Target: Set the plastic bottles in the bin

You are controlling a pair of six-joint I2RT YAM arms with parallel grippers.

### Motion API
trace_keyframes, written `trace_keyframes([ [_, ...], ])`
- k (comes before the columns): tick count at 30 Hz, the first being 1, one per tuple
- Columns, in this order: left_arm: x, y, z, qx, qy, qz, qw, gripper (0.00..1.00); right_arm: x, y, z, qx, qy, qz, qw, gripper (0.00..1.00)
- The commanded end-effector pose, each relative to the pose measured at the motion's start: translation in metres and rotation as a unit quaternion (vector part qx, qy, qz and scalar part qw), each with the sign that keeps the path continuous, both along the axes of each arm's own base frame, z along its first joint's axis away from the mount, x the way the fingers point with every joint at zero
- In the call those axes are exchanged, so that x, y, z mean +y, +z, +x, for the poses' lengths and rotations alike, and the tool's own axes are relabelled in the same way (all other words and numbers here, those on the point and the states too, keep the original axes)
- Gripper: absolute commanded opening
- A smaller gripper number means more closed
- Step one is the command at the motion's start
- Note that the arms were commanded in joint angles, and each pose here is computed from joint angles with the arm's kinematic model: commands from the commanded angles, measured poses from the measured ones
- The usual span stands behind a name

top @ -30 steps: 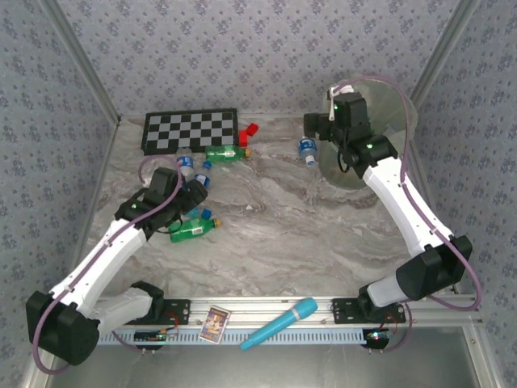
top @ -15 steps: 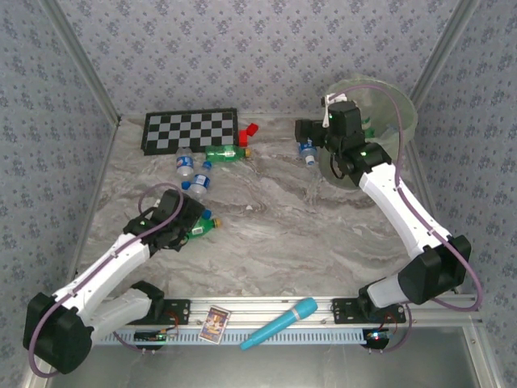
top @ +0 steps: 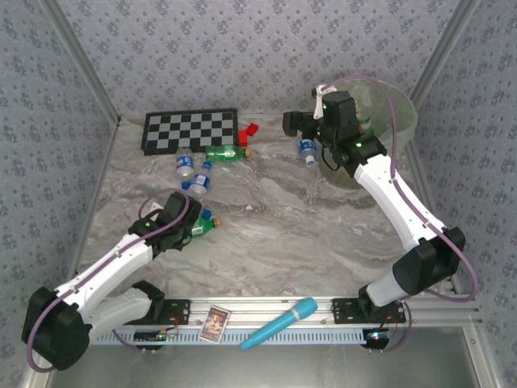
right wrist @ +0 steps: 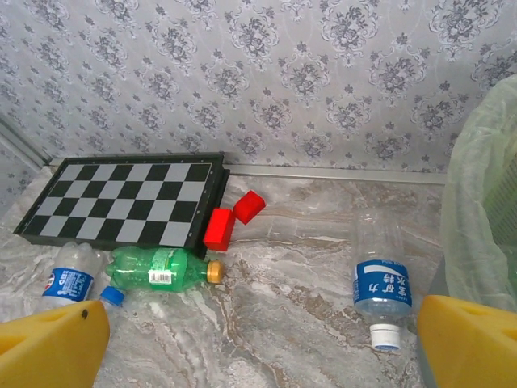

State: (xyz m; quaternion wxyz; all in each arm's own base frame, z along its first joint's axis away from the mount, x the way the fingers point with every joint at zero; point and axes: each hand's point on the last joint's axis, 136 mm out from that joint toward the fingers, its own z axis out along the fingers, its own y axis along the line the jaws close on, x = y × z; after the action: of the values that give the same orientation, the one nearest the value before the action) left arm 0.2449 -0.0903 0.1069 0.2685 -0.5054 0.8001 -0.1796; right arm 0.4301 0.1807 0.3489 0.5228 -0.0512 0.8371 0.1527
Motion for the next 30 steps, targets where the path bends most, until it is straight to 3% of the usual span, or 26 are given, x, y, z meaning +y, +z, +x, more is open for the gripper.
trace_keyframes([
  [1, 0.006, -0.001, 0.001, -0.009, 0.034, -0.002, 0.999, 0.98, -0.006, 0.011, -0.016, 0.002, 0.001, 0.007, 1.000, 0.99],
  [16, -0.001, -0.003, 0.013, 0.006, 0.041, 0.003, 0.999, 0.94, -0.026, -0.007, -0.071, 0.033, 0.040, 0.049, 0.997, 0.99],
  [30, -0.011, -0.018, 0.028, 0.017, 0.056, -0.002, 0.998, 0.87, -0.023, -0.015, -0.081, 0.040, 0.044, 0.060, 0.996, 1.00],
])
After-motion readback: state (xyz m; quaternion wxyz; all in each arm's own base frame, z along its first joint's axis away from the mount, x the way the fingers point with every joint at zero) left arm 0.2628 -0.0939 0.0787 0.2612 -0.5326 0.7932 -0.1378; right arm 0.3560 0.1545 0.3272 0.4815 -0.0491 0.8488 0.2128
